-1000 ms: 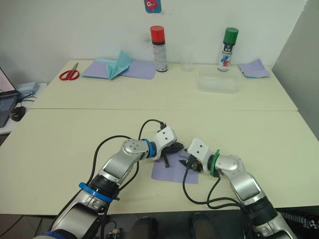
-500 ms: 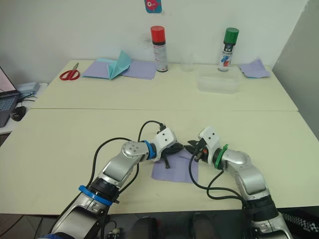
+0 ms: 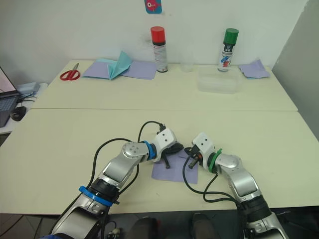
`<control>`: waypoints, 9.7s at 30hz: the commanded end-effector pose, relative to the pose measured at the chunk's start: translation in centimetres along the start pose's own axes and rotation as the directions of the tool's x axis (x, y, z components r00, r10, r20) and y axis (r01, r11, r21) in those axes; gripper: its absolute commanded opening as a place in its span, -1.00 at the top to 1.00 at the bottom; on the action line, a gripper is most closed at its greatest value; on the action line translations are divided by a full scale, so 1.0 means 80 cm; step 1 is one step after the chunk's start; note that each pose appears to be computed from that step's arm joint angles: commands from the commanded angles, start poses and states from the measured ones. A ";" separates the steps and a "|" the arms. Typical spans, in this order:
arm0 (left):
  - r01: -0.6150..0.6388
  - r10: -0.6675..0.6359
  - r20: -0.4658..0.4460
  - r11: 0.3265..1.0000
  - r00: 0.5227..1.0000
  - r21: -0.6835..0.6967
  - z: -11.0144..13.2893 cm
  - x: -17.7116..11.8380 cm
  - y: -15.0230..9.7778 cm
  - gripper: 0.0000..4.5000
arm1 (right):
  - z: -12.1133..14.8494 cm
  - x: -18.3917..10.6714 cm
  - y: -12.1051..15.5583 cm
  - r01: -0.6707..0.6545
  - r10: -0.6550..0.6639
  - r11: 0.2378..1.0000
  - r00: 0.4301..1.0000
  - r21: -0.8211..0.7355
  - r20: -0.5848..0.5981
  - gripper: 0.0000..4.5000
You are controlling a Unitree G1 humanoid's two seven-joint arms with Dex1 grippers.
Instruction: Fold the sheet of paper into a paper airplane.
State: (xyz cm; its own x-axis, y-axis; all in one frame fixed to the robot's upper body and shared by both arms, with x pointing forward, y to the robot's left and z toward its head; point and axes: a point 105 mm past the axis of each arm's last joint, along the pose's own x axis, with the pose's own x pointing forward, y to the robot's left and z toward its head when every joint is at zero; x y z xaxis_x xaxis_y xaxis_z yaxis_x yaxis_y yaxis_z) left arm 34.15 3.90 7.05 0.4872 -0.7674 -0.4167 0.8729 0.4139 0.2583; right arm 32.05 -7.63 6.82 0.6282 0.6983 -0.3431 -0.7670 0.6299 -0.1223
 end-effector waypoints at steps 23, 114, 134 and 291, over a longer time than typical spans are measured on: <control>0.026 -0.029 -0.097 0.999 0.995 -0.036 -0.041 0.006 -0.008 1.00 | 0.028 -0.058 -0.014 0.039 -0.041 0.999 0.990 0.018 0.134 0.99; -0.131 0.278 0.223 0.849 0.934 -0.512 -0.008 -0.107 0.025 -0.54 | -0.023 0.003 0.023 -0.070 0.067 0.997 0.993 -0.028 -0.098 1.00; -0.129 0.224 0.222 0.918 0.949 -0.375 -0.007 -0.095 0.014 0.99 | -0.021 0.003 0.023 -0.060 0.058 0.998 0.994 -0.028 -0.091 1.00; 0.097 -0.092 0.048 0.988 0.995 -0.119 -0.035 -0.062 -0.016 0.99 | -0.001 0.021 0.065 -0.210 0.207 0.976 0.977 -0.052 -0.053 1.00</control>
State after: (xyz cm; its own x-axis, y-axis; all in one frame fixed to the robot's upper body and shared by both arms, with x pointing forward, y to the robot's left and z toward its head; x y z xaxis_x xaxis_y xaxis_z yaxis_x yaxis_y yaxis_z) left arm 30.92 8.66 6.55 0.4147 -0.8238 -0.3865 0.9083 0.4007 0.1204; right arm 30.08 -4.04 6.47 0.5131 0.7722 -0.3748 -0.8519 0.5114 -0.1127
